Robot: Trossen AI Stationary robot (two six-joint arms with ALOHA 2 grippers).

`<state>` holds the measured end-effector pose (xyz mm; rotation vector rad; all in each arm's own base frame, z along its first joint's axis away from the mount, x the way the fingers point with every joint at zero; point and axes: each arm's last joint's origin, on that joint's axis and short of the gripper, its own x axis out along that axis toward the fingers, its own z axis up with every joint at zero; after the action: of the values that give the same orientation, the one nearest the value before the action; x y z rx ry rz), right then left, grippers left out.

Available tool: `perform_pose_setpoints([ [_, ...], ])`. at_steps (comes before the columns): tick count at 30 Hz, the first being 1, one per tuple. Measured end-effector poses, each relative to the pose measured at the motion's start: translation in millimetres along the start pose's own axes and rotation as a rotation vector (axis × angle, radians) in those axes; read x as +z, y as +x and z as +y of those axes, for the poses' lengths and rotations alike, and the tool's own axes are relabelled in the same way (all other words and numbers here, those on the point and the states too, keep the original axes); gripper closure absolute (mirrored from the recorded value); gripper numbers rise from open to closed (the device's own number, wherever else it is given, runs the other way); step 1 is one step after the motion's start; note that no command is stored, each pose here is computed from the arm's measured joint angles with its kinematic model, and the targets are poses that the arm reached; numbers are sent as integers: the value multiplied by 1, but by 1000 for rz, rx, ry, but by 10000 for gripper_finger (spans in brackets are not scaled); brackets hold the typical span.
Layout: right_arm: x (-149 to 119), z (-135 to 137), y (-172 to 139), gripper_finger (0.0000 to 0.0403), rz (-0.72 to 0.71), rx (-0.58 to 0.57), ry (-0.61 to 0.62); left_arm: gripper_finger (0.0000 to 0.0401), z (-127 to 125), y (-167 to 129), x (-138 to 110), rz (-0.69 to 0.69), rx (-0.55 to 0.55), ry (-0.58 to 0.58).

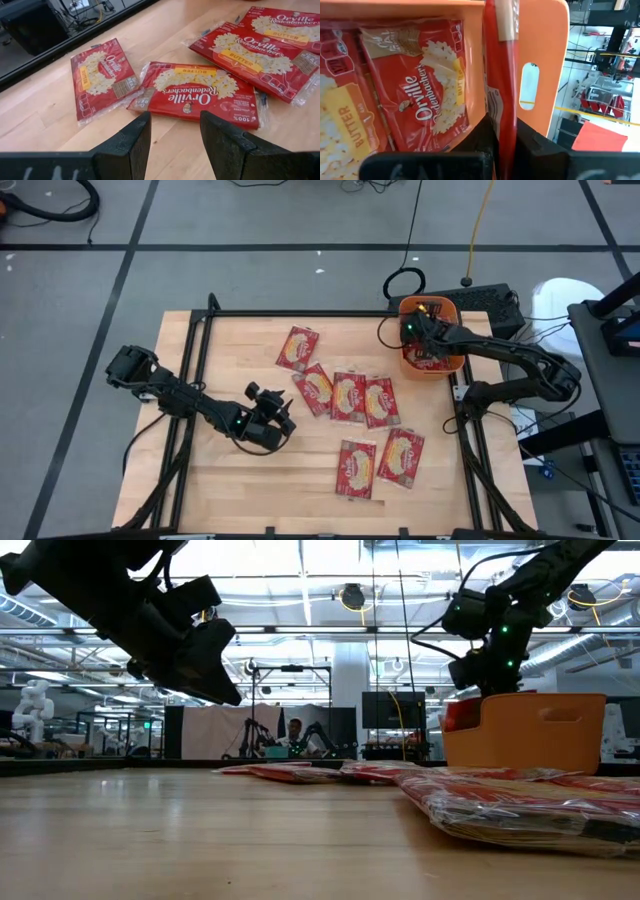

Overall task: Sort popcorn bags into baskets
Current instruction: Put the red popcorn bag into the orange container

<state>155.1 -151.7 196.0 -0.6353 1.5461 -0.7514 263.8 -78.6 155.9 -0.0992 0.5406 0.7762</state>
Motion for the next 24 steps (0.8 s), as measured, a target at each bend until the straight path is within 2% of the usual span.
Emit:
perform_pose_setpoints([
  [11, -1, 0, 1, 377, -2, 15, -1, 229, 0, 0, 0, 0, -1, 7],
  [24, -9, -3, 9, 279, -7, 82, 32, 229, 0, 0, 0, 0, -3, 4],
])
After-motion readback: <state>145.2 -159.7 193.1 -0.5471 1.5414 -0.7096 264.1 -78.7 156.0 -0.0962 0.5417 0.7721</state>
